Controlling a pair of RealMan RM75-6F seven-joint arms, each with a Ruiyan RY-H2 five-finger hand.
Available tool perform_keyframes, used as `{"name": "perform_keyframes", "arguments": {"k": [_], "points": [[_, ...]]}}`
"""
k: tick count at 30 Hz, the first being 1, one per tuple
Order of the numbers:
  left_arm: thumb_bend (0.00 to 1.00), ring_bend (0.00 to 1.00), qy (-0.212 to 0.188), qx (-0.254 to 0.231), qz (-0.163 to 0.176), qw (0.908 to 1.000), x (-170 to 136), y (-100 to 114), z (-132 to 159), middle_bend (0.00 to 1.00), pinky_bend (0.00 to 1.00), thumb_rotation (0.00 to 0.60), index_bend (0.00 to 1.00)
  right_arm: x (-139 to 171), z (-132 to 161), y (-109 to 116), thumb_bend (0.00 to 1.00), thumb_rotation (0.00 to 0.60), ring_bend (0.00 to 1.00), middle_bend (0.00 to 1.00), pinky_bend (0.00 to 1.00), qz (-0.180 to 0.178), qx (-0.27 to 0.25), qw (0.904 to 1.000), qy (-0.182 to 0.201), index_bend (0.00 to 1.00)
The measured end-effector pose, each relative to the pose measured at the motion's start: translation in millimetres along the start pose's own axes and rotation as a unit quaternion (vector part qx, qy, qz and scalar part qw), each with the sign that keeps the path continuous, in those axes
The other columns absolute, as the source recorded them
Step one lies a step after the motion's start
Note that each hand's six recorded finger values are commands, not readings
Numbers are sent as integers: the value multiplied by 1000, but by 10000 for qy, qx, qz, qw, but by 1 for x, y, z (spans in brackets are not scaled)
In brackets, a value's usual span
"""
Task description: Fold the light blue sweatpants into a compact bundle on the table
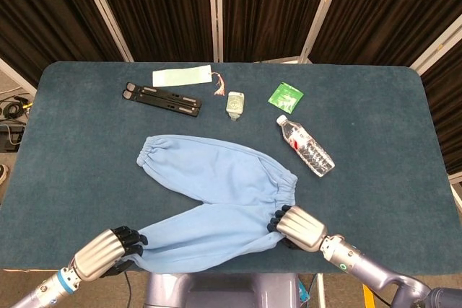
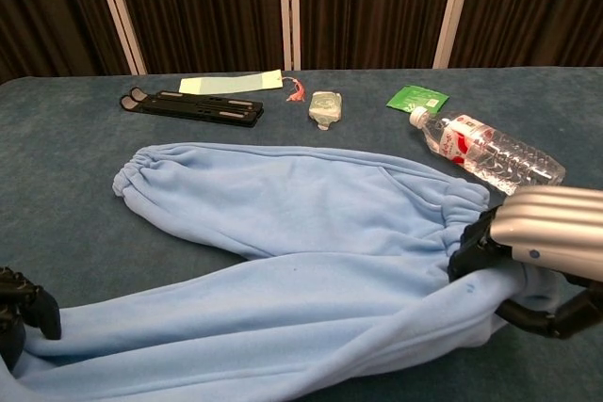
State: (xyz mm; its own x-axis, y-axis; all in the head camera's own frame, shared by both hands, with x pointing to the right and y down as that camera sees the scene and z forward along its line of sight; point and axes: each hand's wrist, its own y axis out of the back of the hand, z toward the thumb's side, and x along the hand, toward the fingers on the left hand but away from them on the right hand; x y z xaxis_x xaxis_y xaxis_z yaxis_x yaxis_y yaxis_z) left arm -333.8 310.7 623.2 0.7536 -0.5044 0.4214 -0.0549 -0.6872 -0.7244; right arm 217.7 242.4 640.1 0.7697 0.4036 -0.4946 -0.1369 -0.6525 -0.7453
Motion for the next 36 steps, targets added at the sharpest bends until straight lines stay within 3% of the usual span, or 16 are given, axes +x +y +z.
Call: {"name": "perform_keyframes", "arguments": {"k": [10,17,26,36], "points": [[557,335,-161,-346,-153,9992,-9,-1,15,330,398,600,603,17,18,1,548,600,451,585,446,187,79,9992,347,633],[556,335,13,-437,123,9990,-6,8,12,330,398,600,613,23,19,4,556,600,453,585,446,162,18,9994,319,635],[555,330,854,-347,524,9944,27,32,-16,307,396,600,593,5,-9,16,541,600,452,562,433,-17,-535,9976,-441,662],[556,295,1781,-77,700,9815,84,71,-49,269,366,600,592,-30,-49,36,535,600,446,504,378,-317,-1350,9797,-1448,690]]}}
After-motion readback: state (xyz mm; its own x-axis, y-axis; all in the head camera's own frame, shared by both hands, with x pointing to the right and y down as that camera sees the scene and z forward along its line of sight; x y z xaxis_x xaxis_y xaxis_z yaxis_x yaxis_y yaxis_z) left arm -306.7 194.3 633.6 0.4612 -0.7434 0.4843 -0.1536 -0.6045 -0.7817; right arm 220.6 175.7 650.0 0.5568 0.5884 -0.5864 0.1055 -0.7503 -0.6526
